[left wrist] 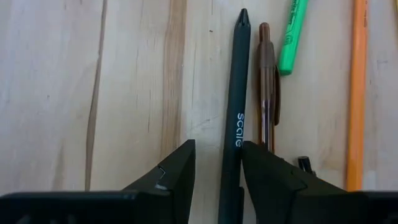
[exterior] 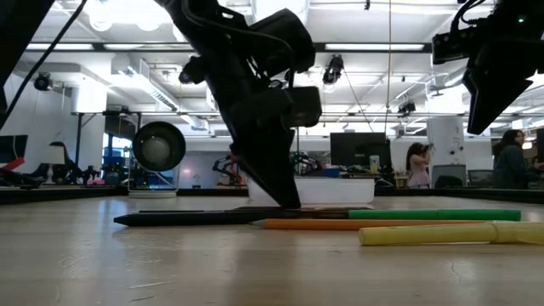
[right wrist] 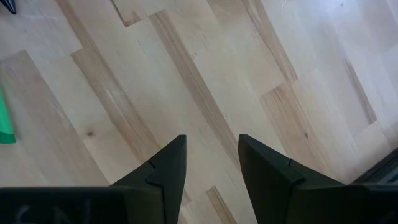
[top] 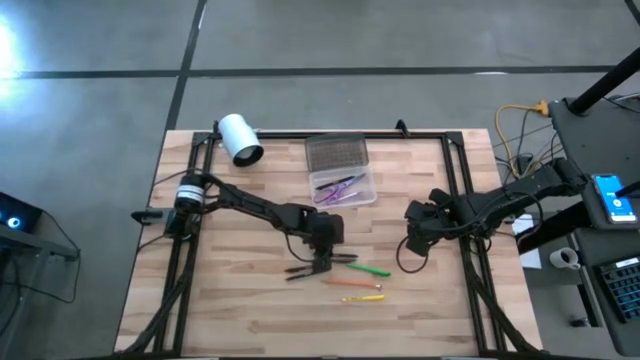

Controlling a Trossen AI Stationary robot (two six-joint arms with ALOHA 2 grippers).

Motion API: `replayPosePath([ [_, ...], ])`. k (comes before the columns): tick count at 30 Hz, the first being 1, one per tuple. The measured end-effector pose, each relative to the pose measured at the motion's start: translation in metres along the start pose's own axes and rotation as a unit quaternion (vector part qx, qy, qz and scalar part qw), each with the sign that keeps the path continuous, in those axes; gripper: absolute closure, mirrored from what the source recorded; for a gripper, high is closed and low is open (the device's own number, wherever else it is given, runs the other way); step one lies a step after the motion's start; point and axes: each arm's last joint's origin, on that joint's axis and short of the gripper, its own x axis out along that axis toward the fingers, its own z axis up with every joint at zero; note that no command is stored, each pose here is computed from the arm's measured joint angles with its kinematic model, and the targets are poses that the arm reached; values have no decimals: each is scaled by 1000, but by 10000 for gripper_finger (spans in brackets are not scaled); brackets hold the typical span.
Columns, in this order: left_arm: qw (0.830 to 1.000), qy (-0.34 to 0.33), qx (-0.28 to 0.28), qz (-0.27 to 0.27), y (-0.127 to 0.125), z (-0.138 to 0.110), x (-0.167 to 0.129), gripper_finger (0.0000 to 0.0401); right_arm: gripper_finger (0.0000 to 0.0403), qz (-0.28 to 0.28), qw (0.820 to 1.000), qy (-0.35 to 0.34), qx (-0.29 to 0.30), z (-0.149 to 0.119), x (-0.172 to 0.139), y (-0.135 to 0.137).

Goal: Pick & place school supplies into a supply box
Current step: Put the top black pen into the supply box

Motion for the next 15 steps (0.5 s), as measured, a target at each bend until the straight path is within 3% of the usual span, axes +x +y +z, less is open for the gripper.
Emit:
replayPosePath([
  [4, 1000, 0, 0, 3, 1, -5, 2, 283, 266, -1, 1000, 1, -1, -1, 1, 0],
  [9, 999, -5, 14, 45, 2, -11, 5, 286, 266, -3, 1000, 3, -2, -2, 2, 0],
  [15, 996, -13, 47, 76, 4, -11, 6, 320, 266, -3, 1000, 3, -1, -2, 2, 0],
])
